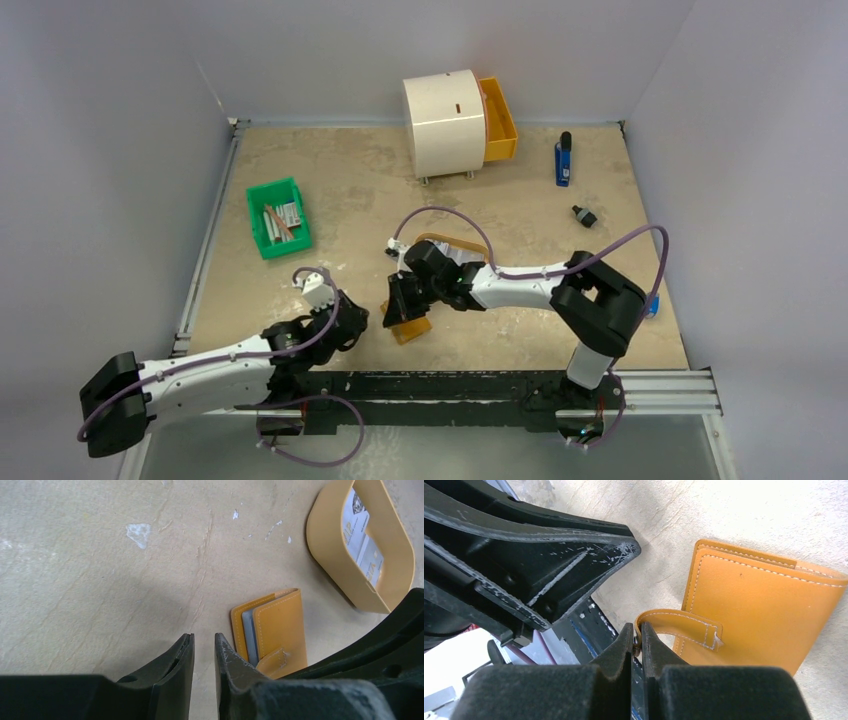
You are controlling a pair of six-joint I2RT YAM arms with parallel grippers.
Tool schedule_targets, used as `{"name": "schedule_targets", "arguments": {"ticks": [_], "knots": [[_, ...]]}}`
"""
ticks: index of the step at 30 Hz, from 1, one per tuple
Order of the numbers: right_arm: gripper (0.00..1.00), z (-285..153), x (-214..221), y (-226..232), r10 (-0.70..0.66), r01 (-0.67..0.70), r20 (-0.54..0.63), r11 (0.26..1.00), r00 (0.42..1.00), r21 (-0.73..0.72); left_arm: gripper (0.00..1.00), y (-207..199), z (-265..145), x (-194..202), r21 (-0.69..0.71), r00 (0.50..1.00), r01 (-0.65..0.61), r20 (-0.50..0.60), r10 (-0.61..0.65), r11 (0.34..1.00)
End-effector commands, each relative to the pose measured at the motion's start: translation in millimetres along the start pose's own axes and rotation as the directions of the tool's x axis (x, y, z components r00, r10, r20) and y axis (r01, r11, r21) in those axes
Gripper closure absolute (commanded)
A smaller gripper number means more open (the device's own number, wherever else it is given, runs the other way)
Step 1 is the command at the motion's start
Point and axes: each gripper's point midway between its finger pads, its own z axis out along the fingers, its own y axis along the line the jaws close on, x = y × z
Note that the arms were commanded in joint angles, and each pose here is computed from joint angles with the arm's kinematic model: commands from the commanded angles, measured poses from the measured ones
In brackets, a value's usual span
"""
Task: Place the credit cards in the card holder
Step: Close the card holder at the center of the board.
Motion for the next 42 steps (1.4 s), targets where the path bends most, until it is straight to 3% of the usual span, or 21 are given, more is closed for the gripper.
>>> {"name": "schedule_targets", "arguments": {"ticks": [1,5,7,11,18,25,32,35,38,42], "knots": [[1.0,0,-4,14,-0.051,0.051,0.005,0.996,0.999,-0.074,0.78,-13,-7,-25,0.004,0.996,0.05,0.079,-0.051,0.999],[0.98,2,0,20,-0.06,0.058,-0.017,0.993,0.998,-0.1,0.77,-16,-9,-30,-0.001,0.995,0.047,0.09,-0.047,0.999],[0.83,1,0,23,-0.063,0.061,-0.018,0.993,0.998,-0.105,0.76,-16,-10,-31,-0.002,0.995,0.047,0.092,-0.047,0.999],[0.62,-8,-2,31,-0.084,0.082,-0.01,0.99,0.996,-0.11,0.73,-14,-12,-33,-0.006,0.994,0.047,0.097,-0.046,0.999],[0.5,-12,3,32,-0.111,0.106,-0.038,0.988,0.993,-0.108,0.68,-15,-17,-40,0.012,0.992,0.058,0.115,-0.059,0.998],[0.47,-9,16,31,-0.18,0.175,-0.086,0.982,0.98,-0.064,0.63,-20,-20,-46,0.024,0.99,0.051,0.127,-0.054,0.998],[0.46,-68,9,43,-0.236,0.236,-0.02,0.972,0.972,0.004,0.53,-31,-26,-54,0.055,0.99,0.012,0.139,-0.02,0.998],[0.47,-92,-3,33,-0.237,0.23,0.065,0.968,0.969,0.098,0.51,-36,-27,-56,0.063,0.99,-0.009,0.14,0.0,0.998],[0.51,-108,-12,9,-0.208,0.179,0.126,0.962,0.97,0.208,0.5,-37,-28,-57,0.062,0.99,-0.022,0.14,0.013,0.998],[0.65,-103,-12,-26,-0.132,0.086,0.123,0.941,0.984,0.327,0.5,-29,-24,-50,0.038,0.992,-0.016,0.126,0.011,0.999]]}}
